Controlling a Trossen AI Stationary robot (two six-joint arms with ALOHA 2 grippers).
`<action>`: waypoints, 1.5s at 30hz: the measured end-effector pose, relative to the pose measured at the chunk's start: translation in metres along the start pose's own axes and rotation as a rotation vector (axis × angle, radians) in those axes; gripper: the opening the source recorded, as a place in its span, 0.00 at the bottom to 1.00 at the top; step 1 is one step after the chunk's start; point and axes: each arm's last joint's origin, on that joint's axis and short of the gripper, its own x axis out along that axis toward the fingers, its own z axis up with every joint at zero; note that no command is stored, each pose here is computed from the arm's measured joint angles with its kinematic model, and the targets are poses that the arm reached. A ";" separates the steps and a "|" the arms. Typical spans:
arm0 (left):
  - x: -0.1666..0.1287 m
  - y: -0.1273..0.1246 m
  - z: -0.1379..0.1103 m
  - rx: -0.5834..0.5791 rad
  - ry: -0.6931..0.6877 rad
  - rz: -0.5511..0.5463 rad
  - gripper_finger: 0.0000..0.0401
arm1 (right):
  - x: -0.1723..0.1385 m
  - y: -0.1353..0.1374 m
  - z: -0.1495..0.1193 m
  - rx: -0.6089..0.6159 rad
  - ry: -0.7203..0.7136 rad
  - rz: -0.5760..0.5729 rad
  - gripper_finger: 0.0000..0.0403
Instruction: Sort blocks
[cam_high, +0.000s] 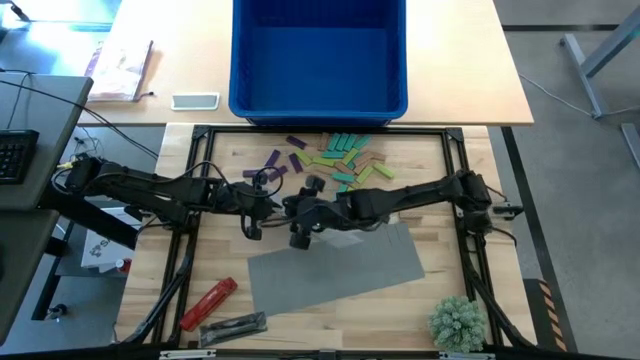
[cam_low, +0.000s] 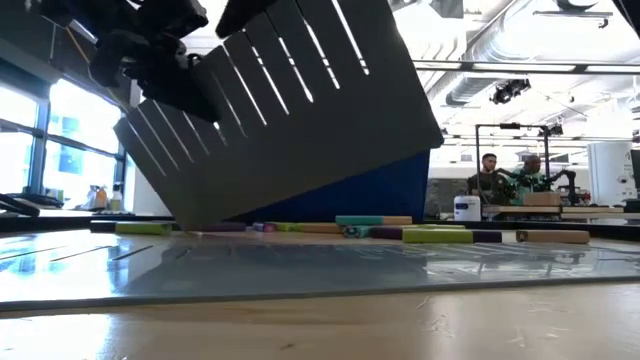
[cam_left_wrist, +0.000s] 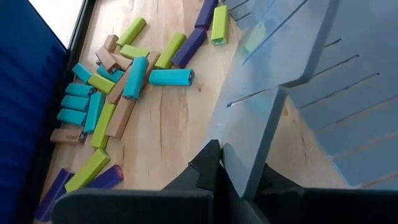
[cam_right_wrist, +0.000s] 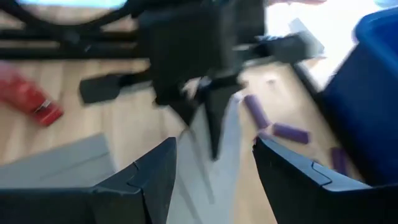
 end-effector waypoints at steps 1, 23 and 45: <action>0.000 0.000 0.000 -0.011 0.004 -0.001 0.00 | 0.003 0.002 -0.001 -0.004 0.006 0.021 0.50; 0.007 0.000 -0.002 -0.028 0.023 -0.041 0.00 | 0.038 -0.003 -0.027 0.048 0.145 -0.042 0.30; 0.001 0.002 0.011 -0.025 -0.034 -0.023 0.10 | 0.045 -0.011 -0.031 0.177 0.194 0.016 0.00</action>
